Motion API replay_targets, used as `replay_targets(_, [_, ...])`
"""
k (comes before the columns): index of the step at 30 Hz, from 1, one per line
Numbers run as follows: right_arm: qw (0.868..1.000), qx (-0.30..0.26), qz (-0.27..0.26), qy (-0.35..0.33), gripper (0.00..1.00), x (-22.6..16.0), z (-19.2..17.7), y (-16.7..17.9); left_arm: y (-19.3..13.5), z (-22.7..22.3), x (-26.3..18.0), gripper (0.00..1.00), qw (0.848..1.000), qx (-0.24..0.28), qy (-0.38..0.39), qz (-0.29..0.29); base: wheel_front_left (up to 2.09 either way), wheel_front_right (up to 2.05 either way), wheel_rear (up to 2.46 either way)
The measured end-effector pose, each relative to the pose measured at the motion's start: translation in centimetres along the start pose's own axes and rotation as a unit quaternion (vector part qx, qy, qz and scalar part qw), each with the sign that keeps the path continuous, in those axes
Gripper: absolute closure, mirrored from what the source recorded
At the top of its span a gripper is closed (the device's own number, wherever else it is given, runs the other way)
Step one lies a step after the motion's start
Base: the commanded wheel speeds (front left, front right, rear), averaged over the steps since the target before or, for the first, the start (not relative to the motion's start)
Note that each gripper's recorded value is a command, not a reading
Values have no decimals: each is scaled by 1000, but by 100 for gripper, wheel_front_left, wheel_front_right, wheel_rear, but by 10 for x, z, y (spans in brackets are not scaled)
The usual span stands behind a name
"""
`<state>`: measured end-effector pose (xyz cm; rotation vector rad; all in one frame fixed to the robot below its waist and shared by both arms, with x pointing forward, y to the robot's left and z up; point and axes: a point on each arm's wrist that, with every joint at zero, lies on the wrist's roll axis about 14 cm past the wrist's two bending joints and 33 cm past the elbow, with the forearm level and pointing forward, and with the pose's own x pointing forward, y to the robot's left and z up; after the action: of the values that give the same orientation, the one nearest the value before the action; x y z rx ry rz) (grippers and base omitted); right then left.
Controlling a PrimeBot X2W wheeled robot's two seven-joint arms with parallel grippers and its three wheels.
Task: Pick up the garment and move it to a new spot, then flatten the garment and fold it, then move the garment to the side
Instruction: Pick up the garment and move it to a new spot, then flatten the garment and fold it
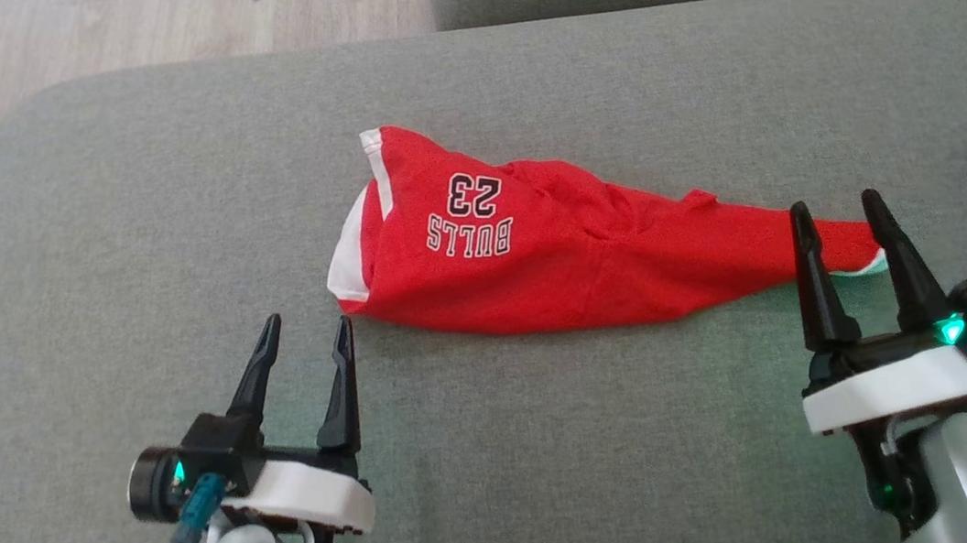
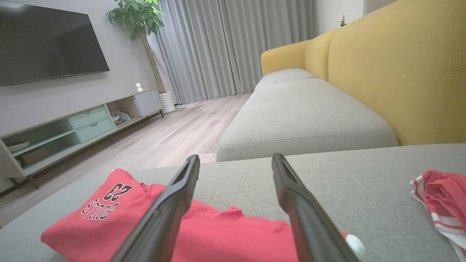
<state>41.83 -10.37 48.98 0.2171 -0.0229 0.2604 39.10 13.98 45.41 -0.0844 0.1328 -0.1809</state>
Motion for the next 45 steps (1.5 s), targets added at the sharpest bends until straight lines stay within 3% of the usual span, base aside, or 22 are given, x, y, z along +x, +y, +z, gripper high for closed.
replay_targets(4, [1000,0,10,-1,0,0,1,7,1,1,-3,0,1000,-10,-4,8,0,0,0])
replay_targets(8, [1000,-1,-1,2,0,-4,-1,0,-15,-5,3,0,1000,-9,5,-22,0,0,0])
replay_targets(25, [998,0,-55,37,0,-18,-25,-38,-27,-64,49,0,982,62,141,-107,0,0,0])
replay_targets(26, [998,0,-56,38,0,-18,-25,-38,-30,-66,49,59,981,62,145,-114,0,0,0])
replay_targets(27, [998,0,-57,39,0,-19,-25,-39,-31,-68,50,100,980,62,147,-117,0,0,0])
replay_targets(36, [998,-3,-63,29,0,-22,-17,-42,-39,-43,62,100,986,61,92,-125,0,0,0])
replay_targets(41, [998,-3,-68,17,0,-24,-8,-44,-49,14,85,100,990,57,1,-128,0,0,0])
replay_targets(45, [997,-2,-73,15,0,-27,-6,-47,-62,67,104,100,985,69,-69,-144,0,0,0])
